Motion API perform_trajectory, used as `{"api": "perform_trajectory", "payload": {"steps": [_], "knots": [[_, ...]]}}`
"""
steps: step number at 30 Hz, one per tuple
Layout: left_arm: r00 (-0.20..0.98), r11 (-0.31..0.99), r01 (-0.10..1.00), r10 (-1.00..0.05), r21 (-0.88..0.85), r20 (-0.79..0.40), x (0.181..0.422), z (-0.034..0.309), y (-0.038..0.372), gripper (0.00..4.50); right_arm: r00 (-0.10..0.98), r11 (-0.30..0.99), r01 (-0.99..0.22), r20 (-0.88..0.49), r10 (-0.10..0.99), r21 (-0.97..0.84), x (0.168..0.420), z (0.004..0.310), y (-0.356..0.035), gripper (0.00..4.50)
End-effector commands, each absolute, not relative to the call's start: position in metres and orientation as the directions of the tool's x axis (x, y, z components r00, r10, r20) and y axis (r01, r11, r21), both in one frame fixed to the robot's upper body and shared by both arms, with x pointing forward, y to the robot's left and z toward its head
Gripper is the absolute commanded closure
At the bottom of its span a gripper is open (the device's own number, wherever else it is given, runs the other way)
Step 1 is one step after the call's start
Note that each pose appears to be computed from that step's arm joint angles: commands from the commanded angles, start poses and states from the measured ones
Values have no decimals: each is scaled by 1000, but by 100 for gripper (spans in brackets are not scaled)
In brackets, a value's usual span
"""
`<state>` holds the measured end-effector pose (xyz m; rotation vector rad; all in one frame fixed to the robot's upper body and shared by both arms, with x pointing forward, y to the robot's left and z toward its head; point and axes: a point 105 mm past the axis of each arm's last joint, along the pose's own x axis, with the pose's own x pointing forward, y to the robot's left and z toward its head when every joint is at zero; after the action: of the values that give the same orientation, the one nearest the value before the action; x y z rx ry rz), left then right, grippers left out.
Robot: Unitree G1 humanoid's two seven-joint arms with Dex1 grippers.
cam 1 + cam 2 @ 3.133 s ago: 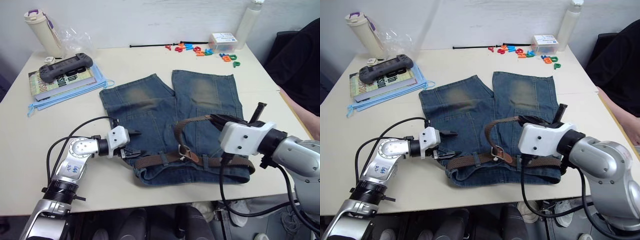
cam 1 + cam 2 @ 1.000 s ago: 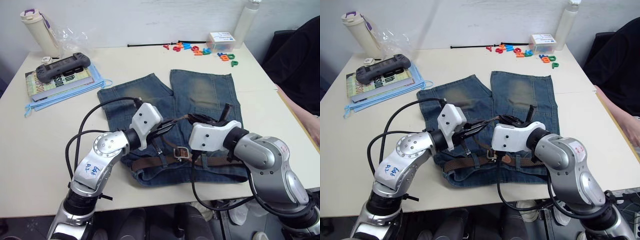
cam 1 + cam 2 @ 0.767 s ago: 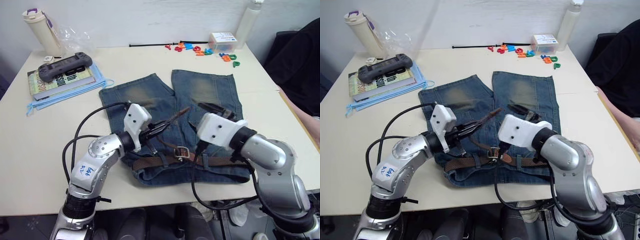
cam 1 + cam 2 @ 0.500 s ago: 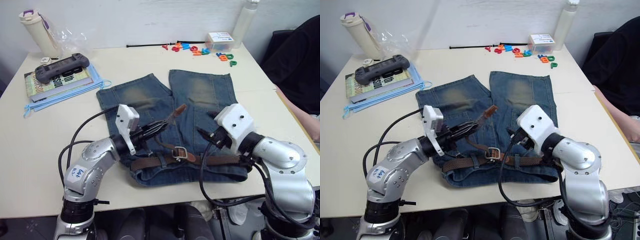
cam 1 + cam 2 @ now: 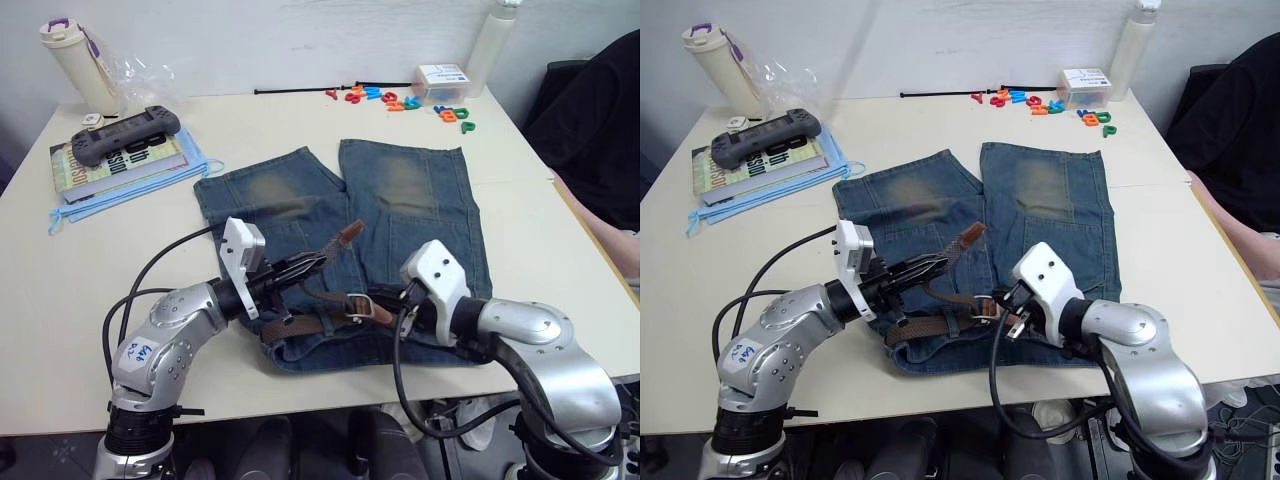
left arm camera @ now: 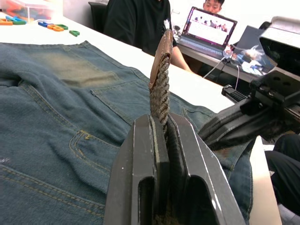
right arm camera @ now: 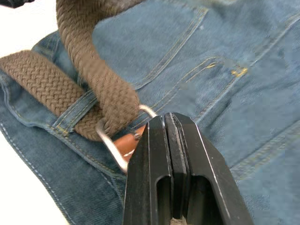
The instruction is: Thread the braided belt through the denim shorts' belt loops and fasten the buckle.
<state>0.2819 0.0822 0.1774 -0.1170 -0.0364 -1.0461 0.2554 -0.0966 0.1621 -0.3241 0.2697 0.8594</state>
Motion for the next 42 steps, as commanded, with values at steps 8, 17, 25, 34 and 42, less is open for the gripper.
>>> {"api": "perform_trajectory", "payload": {"steps": [8,17,25,34,42], "knots": [[482,480,876,-872,-39,89,270,182,91,450,694,655,-719,-279,663,-232,249,166,-85,445],[481,478,877,-874,-46,71,269,177,96,450,753,728,-652,-292,590,-212,243,153,-96,445],[484,483,875,-872,-41,66,271,177,97,450,745,713,-664,-282,604,-226,240,151,-82,445],[491,490,871,-870,-34,52,273,178,96,450,721,670,-693,-280,634,-267,236,152,-70,445],[496,495,868,-867,-34,44,274,178,96,450,670,572,-740,-313,673,-354,230,149,-59,445]]}}
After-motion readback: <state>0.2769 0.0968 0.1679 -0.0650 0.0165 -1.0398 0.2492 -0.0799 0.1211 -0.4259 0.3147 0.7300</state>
